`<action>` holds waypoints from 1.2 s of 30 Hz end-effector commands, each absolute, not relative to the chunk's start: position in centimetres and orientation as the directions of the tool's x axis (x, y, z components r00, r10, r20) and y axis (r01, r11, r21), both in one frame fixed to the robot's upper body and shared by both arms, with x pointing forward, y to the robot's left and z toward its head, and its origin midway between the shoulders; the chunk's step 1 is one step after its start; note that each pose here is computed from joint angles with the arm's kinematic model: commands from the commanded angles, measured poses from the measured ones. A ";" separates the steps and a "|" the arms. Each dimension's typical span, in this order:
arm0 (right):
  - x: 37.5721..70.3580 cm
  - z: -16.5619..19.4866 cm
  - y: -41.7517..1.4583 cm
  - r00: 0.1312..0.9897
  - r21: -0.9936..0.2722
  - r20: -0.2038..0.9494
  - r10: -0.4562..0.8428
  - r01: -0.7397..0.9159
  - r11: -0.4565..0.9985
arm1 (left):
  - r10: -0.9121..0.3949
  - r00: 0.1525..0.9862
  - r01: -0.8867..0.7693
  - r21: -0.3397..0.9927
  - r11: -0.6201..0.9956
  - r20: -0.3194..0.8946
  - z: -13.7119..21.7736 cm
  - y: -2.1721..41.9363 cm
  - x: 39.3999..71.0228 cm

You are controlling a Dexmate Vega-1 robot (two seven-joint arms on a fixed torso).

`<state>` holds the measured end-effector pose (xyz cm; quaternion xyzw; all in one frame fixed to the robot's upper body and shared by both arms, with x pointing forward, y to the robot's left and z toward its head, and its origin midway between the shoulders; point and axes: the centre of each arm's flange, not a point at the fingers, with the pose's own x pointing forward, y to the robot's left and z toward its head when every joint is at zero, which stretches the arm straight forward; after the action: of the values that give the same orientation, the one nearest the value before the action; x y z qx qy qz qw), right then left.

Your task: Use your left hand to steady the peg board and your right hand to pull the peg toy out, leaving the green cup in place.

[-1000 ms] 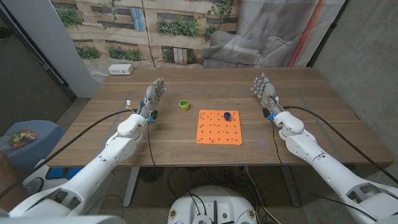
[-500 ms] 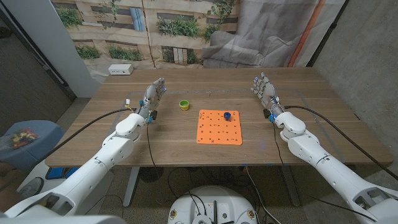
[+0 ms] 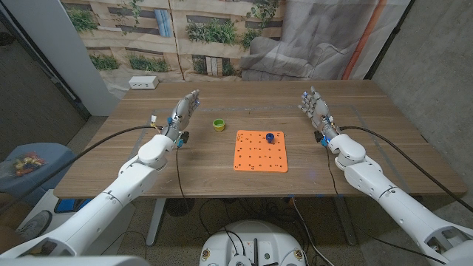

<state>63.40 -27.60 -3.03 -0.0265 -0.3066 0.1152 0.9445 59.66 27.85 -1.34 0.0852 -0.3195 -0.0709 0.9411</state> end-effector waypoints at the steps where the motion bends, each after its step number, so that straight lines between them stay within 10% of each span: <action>1: 63.5 -3.1 -27.9 0.773 -0.127 0.587 0.241 -0.207 0.970 | -0.241 0.769 0.050 0.320 0.946 0.592 -0.7 26.2 56.8; 36: 64.5 -2.3 -29.7 0.780 -0.189 0.562 0.276 -0.204 0.961 | -0.469 0.744 -0.226 0.840 0.494 0.476 -0.8 23.3 51.5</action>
<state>63.69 -29.43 -2.54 -0.0577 -0.3099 0.1211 0.9413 52.63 23.96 -0.29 0.3994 -0.3382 -0.0842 0.8479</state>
